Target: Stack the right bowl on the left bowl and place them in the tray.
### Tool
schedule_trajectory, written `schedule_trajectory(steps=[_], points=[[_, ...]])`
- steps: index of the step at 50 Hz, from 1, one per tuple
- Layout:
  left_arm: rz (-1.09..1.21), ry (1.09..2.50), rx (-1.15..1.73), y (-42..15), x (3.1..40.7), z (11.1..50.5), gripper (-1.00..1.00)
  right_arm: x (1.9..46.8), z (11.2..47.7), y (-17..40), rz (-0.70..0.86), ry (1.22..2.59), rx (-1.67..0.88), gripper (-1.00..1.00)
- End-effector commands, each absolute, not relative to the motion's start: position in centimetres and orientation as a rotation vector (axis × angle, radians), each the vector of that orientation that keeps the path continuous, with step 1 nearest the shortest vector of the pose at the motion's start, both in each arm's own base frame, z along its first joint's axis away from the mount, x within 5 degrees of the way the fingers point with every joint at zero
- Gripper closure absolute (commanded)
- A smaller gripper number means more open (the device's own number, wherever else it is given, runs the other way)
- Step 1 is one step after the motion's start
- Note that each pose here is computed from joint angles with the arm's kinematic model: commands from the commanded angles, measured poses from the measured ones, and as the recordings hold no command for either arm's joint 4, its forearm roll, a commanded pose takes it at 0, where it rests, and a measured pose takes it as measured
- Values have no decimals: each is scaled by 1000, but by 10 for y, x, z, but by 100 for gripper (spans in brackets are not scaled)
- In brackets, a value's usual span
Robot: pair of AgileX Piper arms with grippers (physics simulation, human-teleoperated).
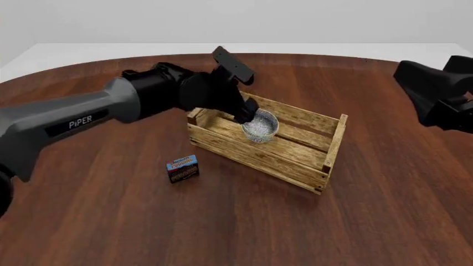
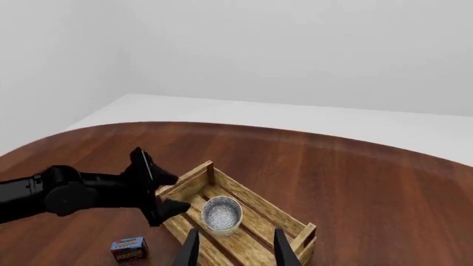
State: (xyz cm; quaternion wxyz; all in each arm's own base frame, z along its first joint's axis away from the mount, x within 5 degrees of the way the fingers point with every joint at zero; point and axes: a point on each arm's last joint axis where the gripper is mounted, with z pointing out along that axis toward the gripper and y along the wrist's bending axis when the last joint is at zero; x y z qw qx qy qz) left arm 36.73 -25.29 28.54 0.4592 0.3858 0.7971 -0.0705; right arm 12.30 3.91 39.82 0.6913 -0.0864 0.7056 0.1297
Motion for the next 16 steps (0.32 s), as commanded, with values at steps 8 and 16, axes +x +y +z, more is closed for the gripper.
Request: schedule_trajectory(steps=[8, 16], points=[[-236, 1904, 473, -137, 304, 332, -100, 116, 395, 41, 296, 1591, -236, -100], [-273, 1799, 266, -83, 236, 362, -100, 83, 385, 31, 294, 1601, -261, -100]])
